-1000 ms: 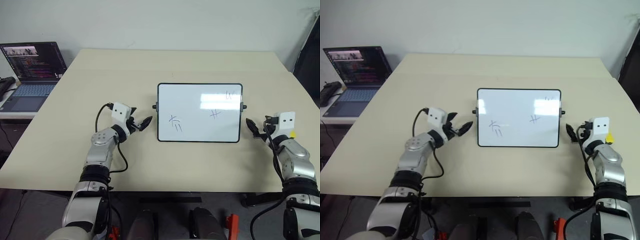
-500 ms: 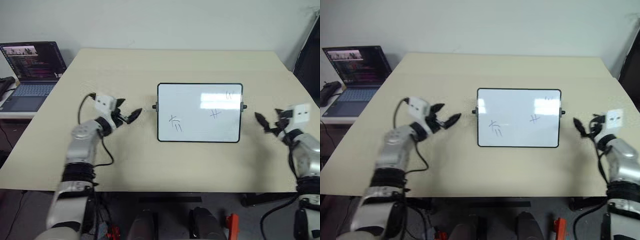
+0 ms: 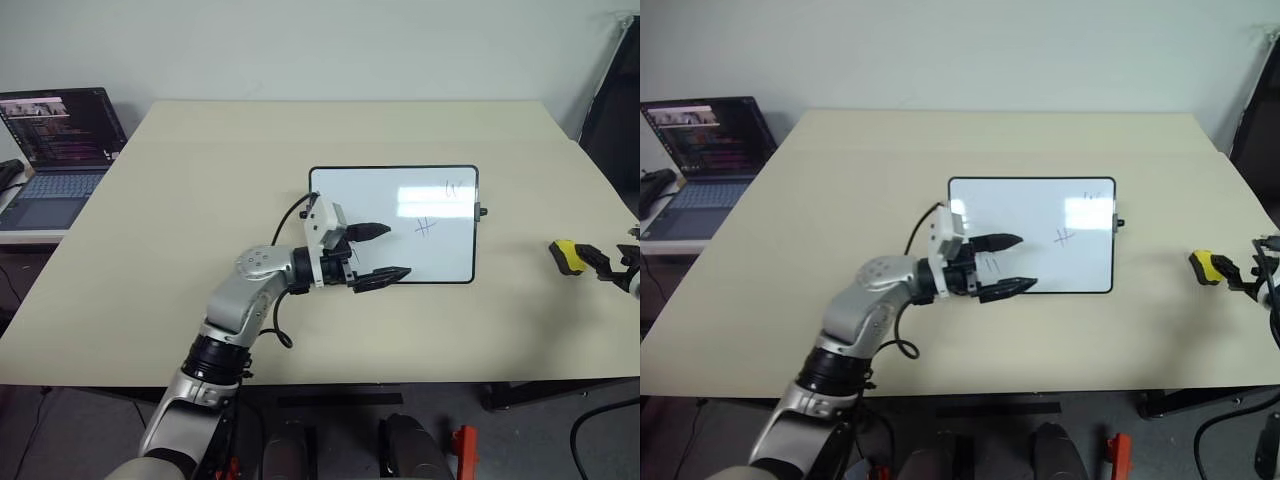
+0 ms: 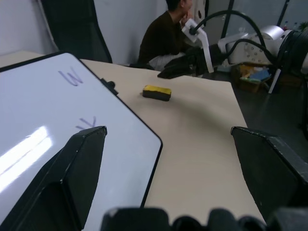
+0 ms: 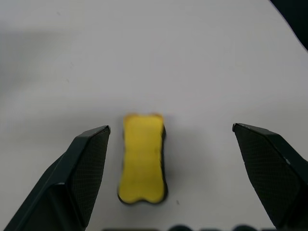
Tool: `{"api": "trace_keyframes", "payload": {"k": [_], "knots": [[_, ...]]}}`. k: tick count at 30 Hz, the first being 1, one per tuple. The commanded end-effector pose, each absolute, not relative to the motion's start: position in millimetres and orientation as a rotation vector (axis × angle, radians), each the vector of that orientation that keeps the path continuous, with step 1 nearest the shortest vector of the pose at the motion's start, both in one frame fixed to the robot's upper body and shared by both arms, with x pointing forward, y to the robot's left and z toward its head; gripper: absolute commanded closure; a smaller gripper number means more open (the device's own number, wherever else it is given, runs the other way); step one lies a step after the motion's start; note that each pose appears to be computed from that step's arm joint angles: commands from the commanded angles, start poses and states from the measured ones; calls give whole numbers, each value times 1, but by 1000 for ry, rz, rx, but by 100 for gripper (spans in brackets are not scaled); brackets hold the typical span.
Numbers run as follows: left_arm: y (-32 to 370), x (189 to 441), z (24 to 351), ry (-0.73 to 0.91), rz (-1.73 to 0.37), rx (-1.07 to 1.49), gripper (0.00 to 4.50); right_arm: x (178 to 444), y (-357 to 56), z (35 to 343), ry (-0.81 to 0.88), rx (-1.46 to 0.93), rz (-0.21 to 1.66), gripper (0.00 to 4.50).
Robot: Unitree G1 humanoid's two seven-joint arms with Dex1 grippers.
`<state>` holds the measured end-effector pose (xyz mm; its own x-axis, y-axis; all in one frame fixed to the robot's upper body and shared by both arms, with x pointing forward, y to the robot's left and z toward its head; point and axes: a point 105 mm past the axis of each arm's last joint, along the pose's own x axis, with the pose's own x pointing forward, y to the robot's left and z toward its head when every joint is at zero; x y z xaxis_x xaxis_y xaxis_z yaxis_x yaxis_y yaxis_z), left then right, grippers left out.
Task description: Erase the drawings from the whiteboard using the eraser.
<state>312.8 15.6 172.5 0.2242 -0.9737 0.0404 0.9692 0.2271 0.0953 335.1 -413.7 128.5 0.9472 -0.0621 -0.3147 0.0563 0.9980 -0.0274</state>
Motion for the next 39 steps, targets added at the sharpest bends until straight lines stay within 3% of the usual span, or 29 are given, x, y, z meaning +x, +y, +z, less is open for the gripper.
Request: {"api": "trace_keyframes", "payload": {"k": [1,20,23,31,37,39], "knots": [[7,310,178,-141,-1367,84,0,339,-418,143,300,-33,-61,3],[3,296,175,-128,-1387,64,0,365,-403,124,368,-55,-64,3],[3,296,175,-127,-1385,60,0,366,-403,123,370,-58,-67,64],[9,302,176,-126,-1356,63,0,366,-400,116,389,-54,-64,345],[10,302,176,-123,-1350,66,0,366,-398,115,385,-55,-55,359],[16,305,177,-124,-1336,78,0,368,-397,129,347,-67,-33,359]]}}
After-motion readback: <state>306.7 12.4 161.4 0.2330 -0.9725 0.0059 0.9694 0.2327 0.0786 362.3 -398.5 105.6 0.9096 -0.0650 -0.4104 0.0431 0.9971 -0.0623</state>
